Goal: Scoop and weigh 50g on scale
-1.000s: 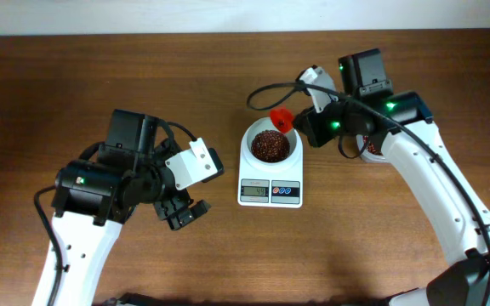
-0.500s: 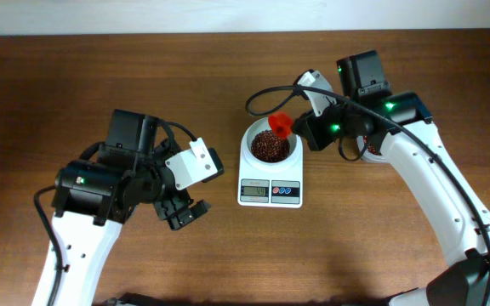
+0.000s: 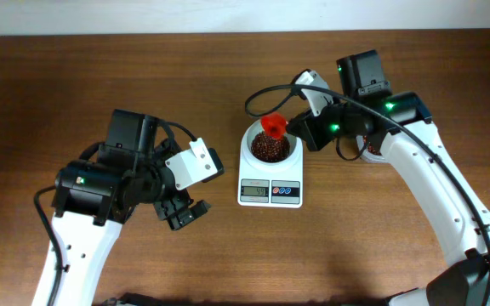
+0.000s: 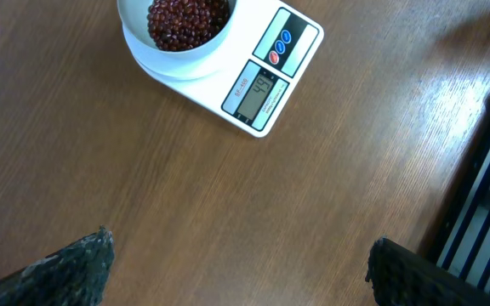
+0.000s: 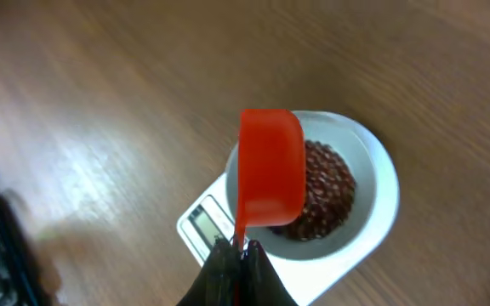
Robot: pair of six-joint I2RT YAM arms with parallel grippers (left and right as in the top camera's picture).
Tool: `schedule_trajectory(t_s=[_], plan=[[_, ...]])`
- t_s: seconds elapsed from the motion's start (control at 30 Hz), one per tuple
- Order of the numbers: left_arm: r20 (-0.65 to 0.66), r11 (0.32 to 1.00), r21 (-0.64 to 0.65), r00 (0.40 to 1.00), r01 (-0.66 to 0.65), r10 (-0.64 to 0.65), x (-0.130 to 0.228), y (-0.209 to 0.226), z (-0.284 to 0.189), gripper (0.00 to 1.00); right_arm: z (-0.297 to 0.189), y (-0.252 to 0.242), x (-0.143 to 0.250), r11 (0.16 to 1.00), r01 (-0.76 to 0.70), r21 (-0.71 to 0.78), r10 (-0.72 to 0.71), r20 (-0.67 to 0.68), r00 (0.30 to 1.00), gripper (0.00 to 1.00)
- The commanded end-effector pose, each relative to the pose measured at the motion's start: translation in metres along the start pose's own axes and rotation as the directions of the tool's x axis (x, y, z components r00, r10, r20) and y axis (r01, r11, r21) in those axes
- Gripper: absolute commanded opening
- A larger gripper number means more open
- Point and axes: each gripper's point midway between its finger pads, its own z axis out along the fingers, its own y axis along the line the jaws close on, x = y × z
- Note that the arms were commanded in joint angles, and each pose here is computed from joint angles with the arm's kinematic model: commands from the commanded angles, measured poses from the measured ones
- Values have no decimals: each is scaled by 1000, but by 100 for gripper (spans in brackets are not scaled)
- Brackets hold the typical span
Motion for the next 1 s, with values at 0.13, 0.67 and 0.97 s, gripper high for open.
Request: schedule_trajectory(t_s=[0.13, 0.67, 0.97], plan=[[16, 1000, 7, 1000, -11, 11, -3, 0, -1, 99, -1, -17, 5, 990, -80, 118, 82, -16, 996, 4], [16, 1000, 7, 1000, -11, 11, -3, 0, -1, 99, 0, -12, 6, 996, -34, 82, 37, -26, 999, 4], [16, 1000, 7, 1000, -11, 11, -3, 0, -1, 99, 0, -11, 6, 996, -34, 77, 36, -25, 999, 4]])
